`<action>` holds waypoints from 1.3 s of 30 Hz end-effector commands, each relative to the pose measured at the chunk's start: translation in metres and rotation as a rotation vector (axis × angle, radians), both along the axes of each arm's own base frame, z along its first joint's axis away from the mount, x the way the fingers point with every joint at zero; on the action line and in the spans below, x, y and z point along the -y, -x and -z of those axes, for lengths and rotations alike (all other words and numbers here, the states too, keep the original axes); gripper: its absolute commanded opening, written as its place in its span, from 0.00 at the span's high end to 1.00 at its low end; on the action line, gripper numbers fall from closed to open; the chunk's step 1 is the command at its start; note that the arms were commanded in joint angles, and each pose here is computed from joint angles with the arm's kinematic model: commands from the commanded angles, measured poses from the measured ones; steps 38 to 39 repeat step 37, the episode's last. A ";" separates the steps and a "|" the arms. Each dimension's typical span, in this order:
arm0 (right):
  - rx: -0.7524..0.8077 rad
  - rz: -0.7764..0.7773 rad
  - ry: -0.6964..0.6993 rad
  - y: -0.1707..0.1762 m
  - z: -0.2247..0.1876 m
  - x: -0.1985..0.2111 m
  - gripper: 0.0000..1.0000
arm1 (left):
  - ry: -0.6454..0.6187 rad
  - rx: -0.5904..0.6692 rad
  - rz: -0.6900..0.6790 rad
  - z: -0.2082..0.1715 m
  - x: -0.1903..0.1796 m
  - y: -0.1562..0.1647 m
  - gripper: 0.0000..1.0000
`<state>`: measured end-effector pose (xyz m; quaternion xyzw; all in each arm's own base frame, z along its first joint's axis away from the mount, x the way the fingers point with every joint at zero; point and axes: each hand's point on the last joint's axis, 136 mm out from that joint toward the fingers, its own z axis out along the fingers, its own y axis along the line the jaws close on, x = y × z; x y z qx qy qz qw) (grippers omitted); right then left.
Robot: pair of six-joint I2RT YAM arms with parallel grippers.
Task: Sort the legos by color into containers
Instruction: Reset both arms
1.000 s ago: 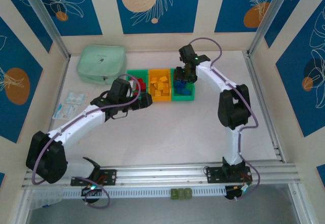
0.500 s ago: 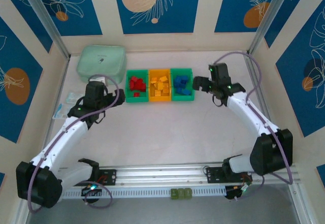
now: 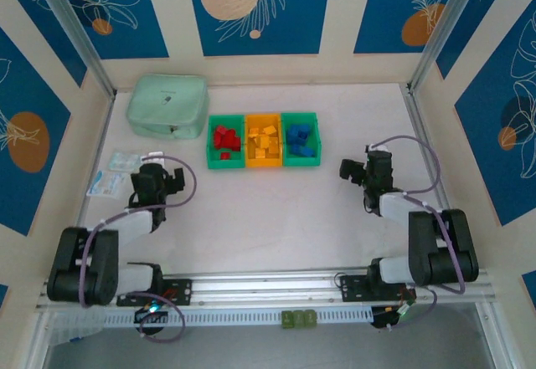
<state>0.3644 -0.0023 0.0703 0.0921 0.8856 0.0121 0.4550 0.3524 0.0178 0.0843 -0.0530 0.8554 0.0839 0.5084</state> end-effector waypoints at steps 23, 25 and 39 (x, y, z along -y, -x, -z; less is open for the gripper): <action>0.246 -0.250 -0.021 -0.033 -0.024 -0.031 0.01 | 0.015 0.181 0.173 -0.009 0.025 -0.042 0.01; 0.244 -0.250 -0.019 -0.033 -0.024 -0.031 0.01 | 0.015 0.182 0.173 -0.010 0.025 -0.042 0.01; 0.246 -0.258 -0.024 -0.032 -0.024 -0.033 0.01 | 0.017 0.168 0.218 -0.008 0.032 -0.043 0.01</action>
